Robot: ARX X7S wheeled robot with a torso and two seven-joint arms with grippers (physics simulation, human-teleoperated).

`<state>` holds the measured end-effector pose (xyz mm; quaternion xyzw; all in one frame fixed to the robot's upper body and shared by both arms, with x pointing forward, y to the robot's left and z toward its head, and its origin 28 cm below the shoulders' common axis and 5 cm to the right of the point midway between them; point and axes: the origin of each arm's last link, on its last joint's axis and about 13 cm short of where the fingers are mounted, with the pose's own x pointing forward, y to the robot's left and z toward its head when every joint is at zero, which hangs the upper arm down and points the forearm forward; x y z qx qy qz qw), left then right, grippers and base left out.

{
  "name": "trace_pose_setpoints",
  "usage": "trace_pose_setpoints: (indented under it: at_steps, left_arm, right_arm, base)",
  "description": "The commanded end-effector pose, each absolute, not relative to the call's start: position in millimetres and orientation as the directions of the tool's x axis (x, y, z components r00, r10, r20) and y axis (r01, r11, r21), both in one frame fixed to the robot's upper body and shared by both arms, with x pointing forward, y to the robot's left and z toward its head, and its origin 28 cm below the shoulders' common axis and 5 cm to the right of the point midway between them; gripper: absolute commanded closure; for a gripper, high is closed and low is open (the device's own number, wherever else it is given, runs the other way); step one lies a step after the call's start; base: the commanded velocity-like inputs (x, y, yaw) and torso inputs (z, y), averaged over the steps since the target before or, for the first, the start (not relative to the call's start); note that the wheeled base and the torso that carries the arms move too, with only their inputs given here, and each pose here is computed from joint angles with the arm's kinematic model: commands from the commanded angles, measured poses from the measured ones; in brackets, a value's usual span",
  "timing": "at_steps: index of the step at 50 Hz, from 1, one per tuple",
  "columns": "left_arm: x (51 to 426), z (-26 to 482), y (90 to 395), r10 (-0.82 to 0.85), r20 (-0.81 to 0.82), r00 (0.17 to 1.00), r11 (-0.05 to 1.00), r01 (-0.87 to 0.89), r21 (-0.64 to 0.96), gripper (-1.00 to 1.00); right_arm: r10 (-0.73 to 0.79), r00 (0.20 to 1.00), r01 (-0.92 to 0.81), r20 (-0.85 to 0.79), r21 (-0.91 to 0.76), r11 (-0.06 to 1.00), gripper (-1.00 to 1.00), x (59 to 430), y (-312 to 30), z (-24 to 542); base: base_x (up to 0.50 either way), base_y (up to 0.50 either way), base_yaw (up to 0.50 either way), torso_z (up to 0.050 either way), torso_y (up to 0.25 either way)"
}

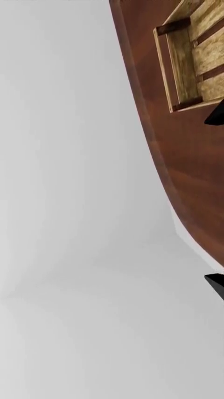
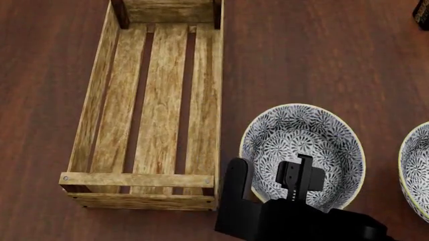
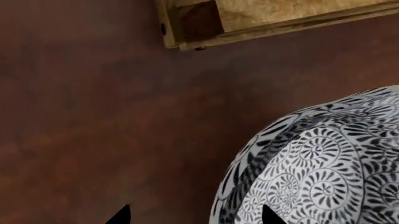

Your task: Stack the left bowl on the right bowl and place them in the tray.

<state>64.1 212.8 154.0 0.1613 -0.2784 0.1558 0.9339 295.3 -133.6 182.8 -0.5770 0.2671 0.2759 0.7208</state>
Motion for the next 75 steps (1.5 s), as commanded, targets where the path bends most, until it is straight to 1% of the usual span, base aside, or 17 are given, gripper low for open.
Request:
trace_pose_setpoints:
  at_steps: [1, 2, 3, 11, 14, 20, 35, 46, 56, 62, 75]
  left_arm:
    - [68.8, 154.0, 212.0, 0.197, 0.568, 0.799, 0.901, -0.376, 0.216, -1.0]
    - [68.9, 154.0, 211.9, 0.197, 0.568, 0.799, 0.901, -0.376, 0.216, -1.0]
    - [68.5, 154.0, 211.9, 0.198, 0.568, 0.799, 0.901, -0.376, 0.216, -1.0]
    - [69.1, 154.0, 211.8, 0.197, 0.567, 0.8, 0.902, -0.374, 0.214, -1.0]
    - [68.3, 154.0, 211.9, 0.197, 0.568, 0.799, 0.902, -0.374, 0.214, -1.0]
    - [66.2, 154.3, 211.8, 0.195, 0.572, 0.797, 0.902, -0.375, 0.214, -1.0]
    - [62.5, 155.1, 211.8, 0.189, 0.582, 0.791, 0.903, -0.373, 0.214, -1.0]
    - [64.0, 155.1, 210.7, 0.184, 0.582, 0.792, 0.905, -0.368, 0.215, -1.0]
    - [61.0, 155.3, 211.3, 0.186, 0.585, 0.79, 0.904, -0.37, 0.212, -1.0]
    - [63.6, 155.4, 211.2, 0.183, 0.584, 0.791, 0.906, -0.366, 0.212, -1.0]
    - [68.1, 156.3, 211.5, 0.171, 0.59, 0.789, 0.913, -0.352, 0.207, -1.0]
  right_arm:
    - [0.058, 0.697, -0.711, -0.715, -0.679, 0.184, -1.0, 297.8, -138.1, 173.1]
    - [0.056, 0.698, -0.709, -0.714, -0.68, 0.185, -1.0, 298.1, -138.3, 173.1]
    - [0.056, 0.698, -0.71, -0.714, -0.679, 0.185, 1.0, 297.7, -138.4, 173.3]
    - [0.054, 0.704, -0.704, -0.708, -0.686, 0.186, 1.0, 297.2, -138.4, 174.2]
    - [0.055, 0.719, -0.689, -0.693, -0.7, 0.191, 1.0, 298.6, -138.0, 177.6]
    - [0.074, 0.736, -0.673, -0.673, -0.715, 0.19, 1.0, 295.0, -137.0, 189.4]
    - [0.114, 0.817, -0.576, -0.565, -0.79, 0.21, 1.0, 284.4, -138.7, 227.9]
    - [0.135, 0.846, -0.534, -0.516, -0.821, 0.204, 1.0, 277.4, -139.8, 251.7]
    - [0.124, 0.89, -0.456, -0.439, -0.868, 0.197, 1.0, 274.9, -146.2, 295.0]
    - [0.114, 0.906, -0.422, -0.407, -0.88, 0.217, 1.0, 271.3, -150.7, 310.7]
    - [0.012, 0.94, -0.333, -0.342, -0.907, 0.259, 1.0, 256.4, -173.8, 342.3]
  base:
    - [0.0, 0.0, 0.0, 0.0, 0.0]
    - [0.0, 0.0, 0.0, 0.0, 0.0]
    - [0.0, 0.0, 0.0, 0.0, 0.0]
    - [0.0, 0.0, 0.0, 0.0, 0.0]
    - [0.0, 0.0, 0.0, 0.0, 0.0]
    - [0.0, 0.0, 0.0, 0.0, -0.003]
    - [0.0, 0.0, 0.0, 0.0, 0.0]
    - [0.0, 0.0, 0.0, 0.0, 0.0]
    - [0.0, 0.0, 0.0, 0.0, 0.0]
    - [0.0, 0.0, 0.0, 0.0, 0.0]
    - [0.0, 0.0, 0.0, 0.0, 0.0]
